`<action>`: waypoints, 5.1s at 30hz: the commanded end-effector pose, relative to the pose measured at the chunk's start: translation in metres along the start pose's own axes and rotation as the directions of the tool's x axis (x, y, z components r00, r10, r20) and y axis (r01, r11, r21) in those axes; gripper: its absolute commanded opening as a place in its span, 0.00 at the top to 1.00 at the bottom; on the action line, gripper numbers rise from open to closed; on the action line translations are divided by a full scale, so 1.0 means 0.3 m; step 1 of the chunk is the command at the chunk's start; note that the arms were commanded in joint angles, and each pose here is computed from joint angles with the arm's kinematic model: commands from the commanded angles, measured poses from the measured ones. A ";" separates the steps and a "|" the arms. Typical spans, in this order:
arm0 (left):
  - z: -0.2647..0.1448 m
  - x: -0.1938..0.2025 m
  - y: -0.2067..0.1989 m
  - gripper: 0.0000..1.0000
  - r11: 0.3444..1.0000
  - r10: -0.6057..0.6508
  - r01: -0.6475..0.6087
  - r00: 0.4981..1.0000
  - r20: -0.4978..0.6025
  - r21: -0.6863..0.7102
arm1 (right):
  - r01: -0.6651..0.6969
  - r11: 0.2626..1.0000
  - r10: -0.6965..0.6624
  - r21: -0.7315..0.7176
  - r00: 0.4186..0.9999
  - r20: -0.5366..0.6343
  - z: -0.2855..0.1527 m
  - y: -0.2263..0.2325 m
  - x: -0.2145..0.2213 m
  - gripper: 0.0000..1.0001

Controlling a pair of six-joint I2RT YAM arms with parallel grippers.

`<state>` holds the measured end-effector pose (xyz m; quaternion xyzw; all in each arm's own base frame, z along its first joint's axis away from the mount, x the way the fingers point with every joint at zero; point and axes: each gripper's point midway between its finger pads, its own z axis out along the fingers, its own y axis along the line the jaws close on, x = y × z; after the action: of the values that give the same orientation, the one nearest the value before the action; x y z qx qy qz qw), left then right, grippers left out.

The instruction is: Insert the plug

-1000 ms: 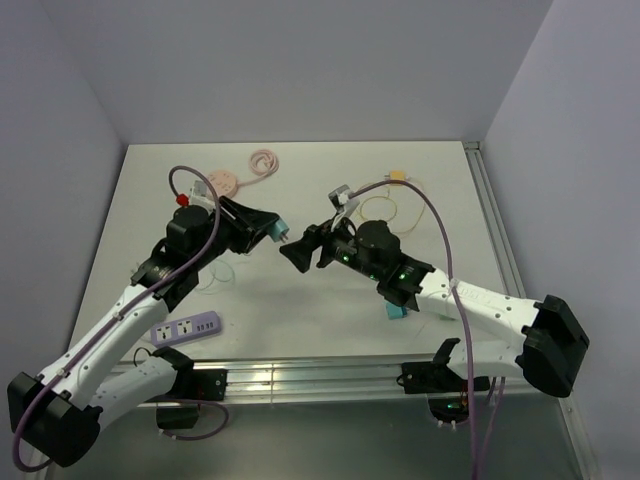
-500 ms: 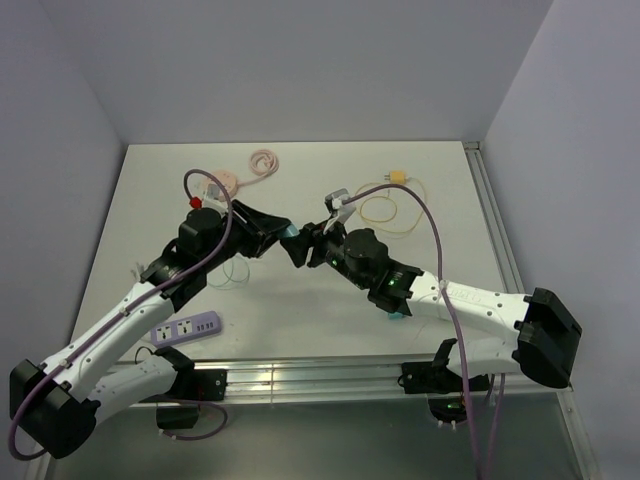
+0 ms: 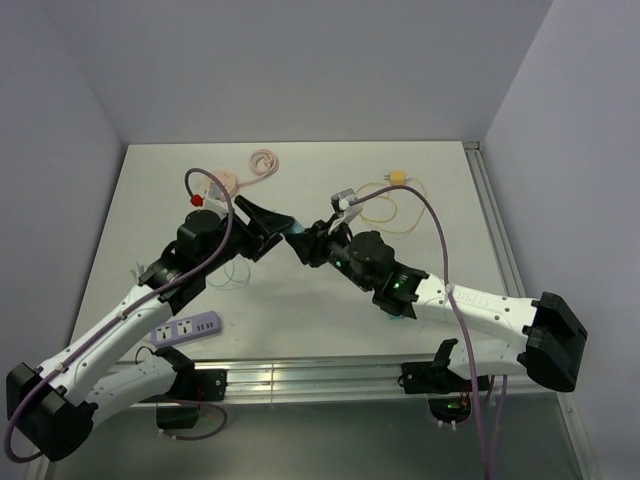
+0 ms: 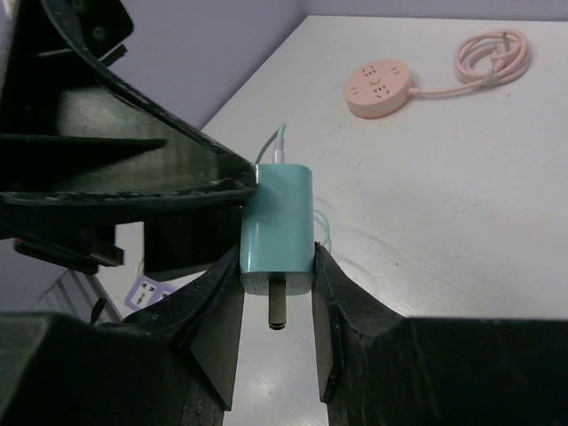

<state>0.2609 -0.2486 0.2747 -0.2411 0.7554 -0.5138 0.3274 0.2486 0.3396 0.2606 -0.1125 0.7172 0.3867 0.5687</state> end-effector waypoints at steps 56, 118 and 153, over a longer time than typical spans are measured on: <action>-0.347 0.369 -0.325 0.48 0.361 0.875 -0.525 0.477 -0.085 0.771 | -0.005 0.657 -0.091 -0.754 0.992 -0.086 -0.528 0.287 -0.210 1.00; -0.092 -0.250 -0.175 1.00 0.813 0.550 -0.561 0.828 -0.112 -0.153 | -0.090 0.973 0.120 0.214 0.984 -0.130 -0.344 -0.260 -0.194 0.00; 0.238 -1.066 0.418 1.00 0.721 0.106 0.047 0.979 0.177 -0.692 | -0.056 0.937 0.206 0.344 0.884 -0.419 -0.250 -0.426 0.109 0.06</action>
<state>0.5138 -0.0368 0.2131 -0.3592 0.8728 -0.1715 0.2825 0.2556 0.2099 0.1787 -0.0524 0.8921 0.2626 0.3639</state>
